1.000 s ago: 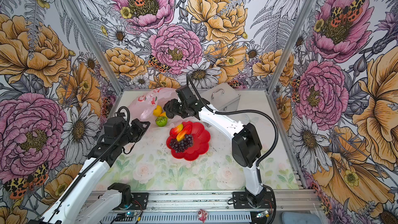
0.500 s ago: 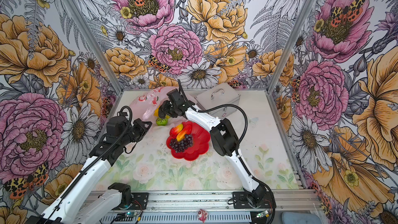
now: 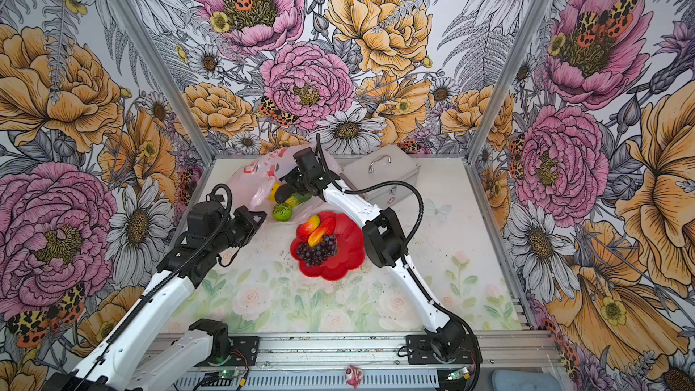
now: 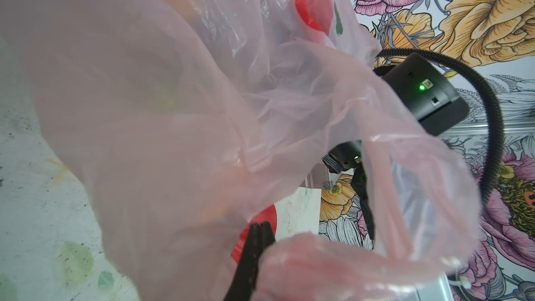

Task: Place the fruits into the plastic bag
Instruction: Place the fruit in the plastic bag, then pick up the fruit from the plate.

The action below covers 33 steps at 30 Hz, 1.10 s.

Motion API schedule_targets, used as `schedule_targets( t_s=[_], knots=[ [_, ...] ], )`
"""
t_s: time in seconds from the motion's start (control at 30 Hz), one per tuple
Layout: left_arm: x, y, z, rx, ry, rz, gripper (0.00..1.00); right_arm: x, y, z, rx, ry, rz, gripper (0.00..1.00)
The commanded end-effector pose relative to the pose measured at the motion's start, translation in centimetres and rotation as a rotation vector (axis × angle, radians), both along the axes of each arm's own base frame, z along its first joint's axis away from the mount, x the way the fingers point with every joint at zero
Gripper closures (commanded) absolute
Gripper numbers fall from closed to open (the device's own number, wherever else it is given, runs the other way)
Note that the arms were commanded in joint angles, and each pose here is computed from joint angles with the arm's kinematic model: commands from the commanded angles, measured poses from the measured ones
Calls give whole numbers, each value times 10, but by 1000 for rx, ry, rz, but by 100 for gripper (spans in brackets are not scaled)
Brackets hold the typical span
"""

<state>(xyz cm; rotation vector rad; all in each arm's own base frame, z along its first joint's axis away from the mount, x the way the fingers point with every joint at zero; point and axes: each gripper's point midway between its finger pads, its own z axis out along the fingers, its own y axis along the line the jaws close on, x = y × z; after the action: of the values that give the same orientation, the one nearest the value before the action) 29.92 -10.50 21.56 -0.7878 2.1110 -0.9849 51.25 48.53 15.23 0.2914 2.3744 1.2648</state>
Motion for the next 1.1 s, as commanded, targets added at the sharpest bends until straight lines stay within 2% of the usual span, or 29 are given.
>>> schedule_targets(
  t_s=[0.0, 0.27, 0.57, 0.93, 1.07],
  knots=[
    [1, 2, 18, -5, -61, -5, 100, -5, 6, 49, 58, -81, 39, 18],
    [5, 17, 17, -23, -60, 29, 100, -39, 2, 78, 36, -126, 161, 16],
    [9, 19, 18, -33, -62, 33, 100, -96, -20, 81, -57, -138, 315, 16],
    [9, 18, 18, -34, -61, 28, 100, -155, -86, 72, -251, -179, 386, 18],
    [9, 17, 18, -32, -60, 29, 100, -175, -111, 52, -293, -130, 392, 22]
  ],
)
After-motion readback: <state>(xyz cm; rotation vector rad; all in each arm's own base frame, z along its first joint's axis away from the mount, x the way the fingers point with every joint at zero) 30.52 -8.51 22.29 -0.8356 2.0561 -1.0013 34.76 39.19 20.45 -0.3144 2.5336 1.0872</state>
